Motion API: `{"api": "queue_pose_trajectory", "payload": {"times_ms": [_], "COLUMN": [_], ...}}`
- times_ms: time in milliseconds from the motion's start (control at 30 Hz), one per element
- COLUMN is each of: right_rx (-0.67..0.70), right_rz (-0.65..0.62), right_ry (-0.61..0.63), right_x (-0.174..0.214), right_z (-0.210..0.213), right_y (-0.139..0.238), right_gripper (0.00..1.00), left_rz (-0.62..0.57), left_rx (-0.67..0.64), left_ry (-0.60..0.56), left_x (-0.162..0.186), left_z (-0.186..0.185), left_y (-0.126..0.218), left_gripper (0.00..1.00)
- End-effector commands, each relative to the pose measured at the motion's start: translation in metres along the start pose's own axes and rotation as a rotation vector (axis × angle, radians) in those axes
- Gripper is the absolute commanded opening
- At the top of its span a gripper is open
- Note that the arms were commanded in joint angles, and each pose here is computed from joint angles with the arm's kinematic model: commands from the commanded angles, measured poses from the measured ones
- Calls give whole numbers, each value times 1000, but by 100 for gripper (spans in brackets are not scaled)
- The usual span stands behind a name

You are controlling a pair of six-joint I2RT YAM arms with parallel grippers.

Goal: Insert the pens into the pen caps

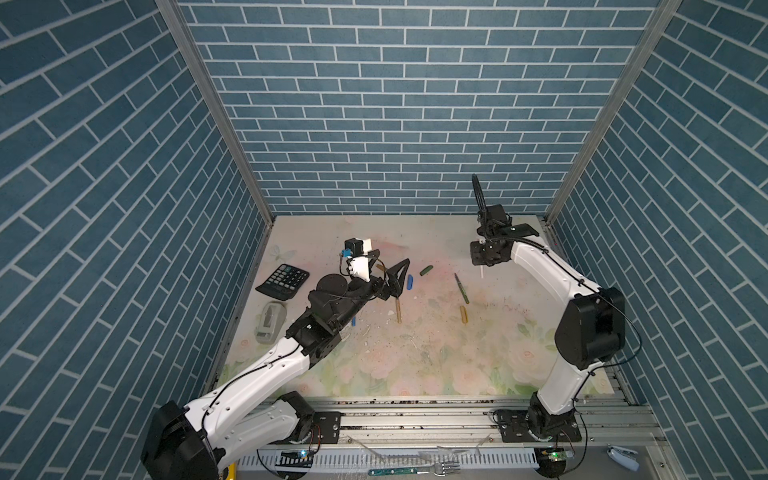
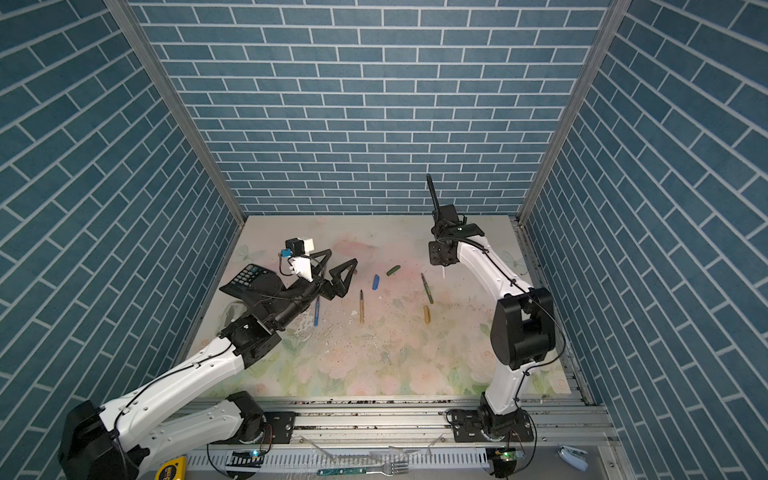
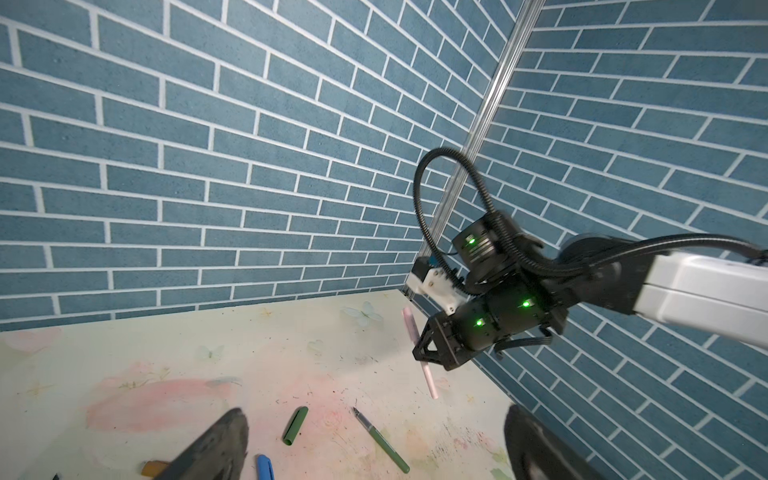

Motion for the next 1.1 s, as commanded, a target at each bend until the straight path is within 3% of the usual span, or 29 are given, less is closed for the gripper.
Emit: {"api": "queue_pose_trajectory", "payload": {"times_ms": [0,167,433,733,900,1067], "right_rx": [82,67,77,90,56,-3], "right_rz": [71,140,204,209,248,300], "right_ry": [43,-21,-64,-80,-104,-228], "right_x": [11,14,22,27,37,51], "right_z": [-13,-18,-23,-33,-34,-46], "right_y": [-23,-69,-105,-122,-138,-161], "right_gripper": [7,9,14,43,50,61], "left_rz": [-7,-8,-15,-16,-11,-10], "left_rx": [6,25,43,59,62,60], "left_ry": [1,0,-2,-1,-2,-4], "left_x": [-5,-5,-8,-8,-7,-6], "left_z": [-1,-4,-7,-9,-9,-8], "left_y": [0,1,2,1,0,0], "left_gripper": [97,97,96,96,96,96]}}
Point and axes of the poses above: each gripper's point midway between its finger pads, its own y axis back along the fingers, its own z axis along the line the jaws close on, x = y × z, the point moved 4 cm from there along y, back along the fingers, and after that the axes turned 10 degrees about -y, right-handed, at the moved point
